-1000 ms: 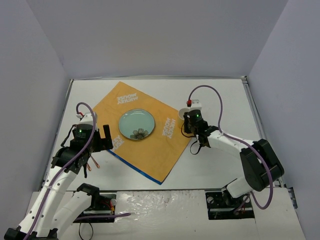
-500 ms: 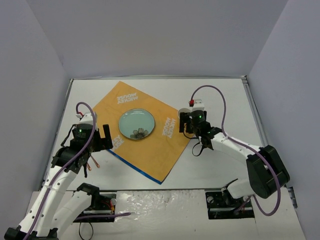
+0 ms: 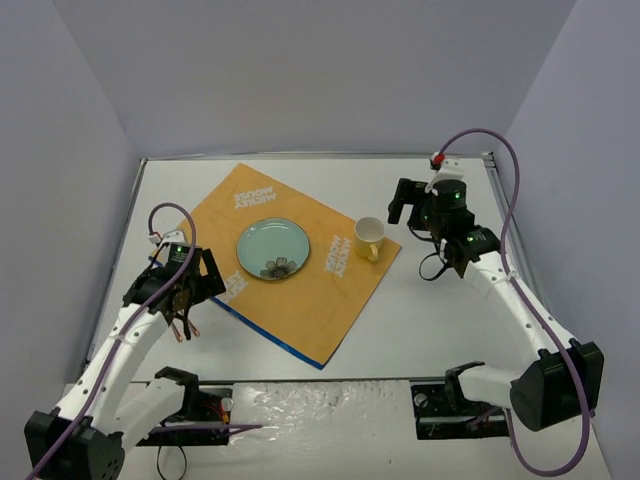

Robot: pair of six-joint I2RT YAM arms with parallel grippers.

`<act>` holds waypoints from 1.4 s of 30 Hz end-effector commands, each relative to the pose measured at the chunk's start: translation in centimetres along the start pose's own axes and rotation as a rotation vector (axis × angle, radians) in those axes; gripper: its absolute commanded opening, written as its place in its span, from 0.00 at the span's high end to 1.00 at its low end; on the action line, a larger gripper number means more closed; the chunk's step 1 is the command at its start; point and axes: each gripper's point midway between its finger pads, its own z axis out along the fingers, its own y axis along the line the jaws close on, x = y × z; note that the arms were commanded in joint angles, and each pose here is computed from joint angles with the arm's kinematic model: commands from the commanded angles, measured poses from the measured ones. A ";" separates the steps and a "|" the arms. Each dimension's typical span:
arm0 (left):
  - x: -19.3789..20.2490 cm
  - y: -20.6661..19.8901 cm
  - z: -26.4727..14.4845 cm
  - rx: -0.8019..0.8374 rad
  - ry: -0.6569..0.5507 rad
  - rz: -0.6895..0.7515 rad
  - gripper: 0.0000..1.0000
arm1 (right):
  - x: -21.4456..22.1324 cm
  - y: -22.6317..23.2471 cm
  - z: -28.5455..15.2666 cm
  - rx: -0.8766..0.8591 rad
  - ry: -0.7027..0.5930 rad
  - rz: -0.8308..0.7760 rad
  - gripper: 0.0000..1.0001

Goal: Set the dinner table for one person

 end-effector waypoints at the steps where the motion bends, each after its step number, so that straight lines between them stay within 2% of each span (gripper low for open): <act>1: 0.1 1.9 2.6 -0.121 0.033 -0.150 0.03 | -1.8 1.8 -2.3 -0.127 -0.009 0.015 0.00; 3: -0.3 3.4 3.9 -0.159 0.037 -0.218 0.03 | -1.5 2.4 -2.7 -0.163 -0.001 0.026 0.00; 6: -0.1 4.4 5.3 -0.197 0.078 -0.246 0.05 | -0.8 4.2 -3.7 -0.255 0.028 0.069 0.00; 13: -0.6 6.8 7.9 -0.276 0.112 -0.311 0.15 | 1.0 7.4 -6.0 -0.350 0.044 0.043 0.01; 18: -1.4 8.8 8.5 -0.292 0.120 -0.373 0.31 | 1.9 8.2 -6.7 -0.383 0.055 0.037 0.01; 21: -1.9 9.9 8.6 -0.318 0.117 -0.372 0.36 | 1.7 9.0 -7.3 -0.411 0.046 0.019 0.01; 28: -1.3 11.1 10.2 -0.333 0.179 -0.376 0.55 | 1.3 10.3 -8.7 -0.480 0.037 -0.027 0.01; 36: -0.2 11.3 12.6 -0.343 0.260 -0.353 0.61 | 1.3 10.3 -9.0 -0.475 0.031 -0.081 0.01; 42: 0.9 11.5 13.7 -0.359 0.313 -0.334 0.71 | 1.5 9.6 -8.8 -0.442 0.032 -0.101 0.01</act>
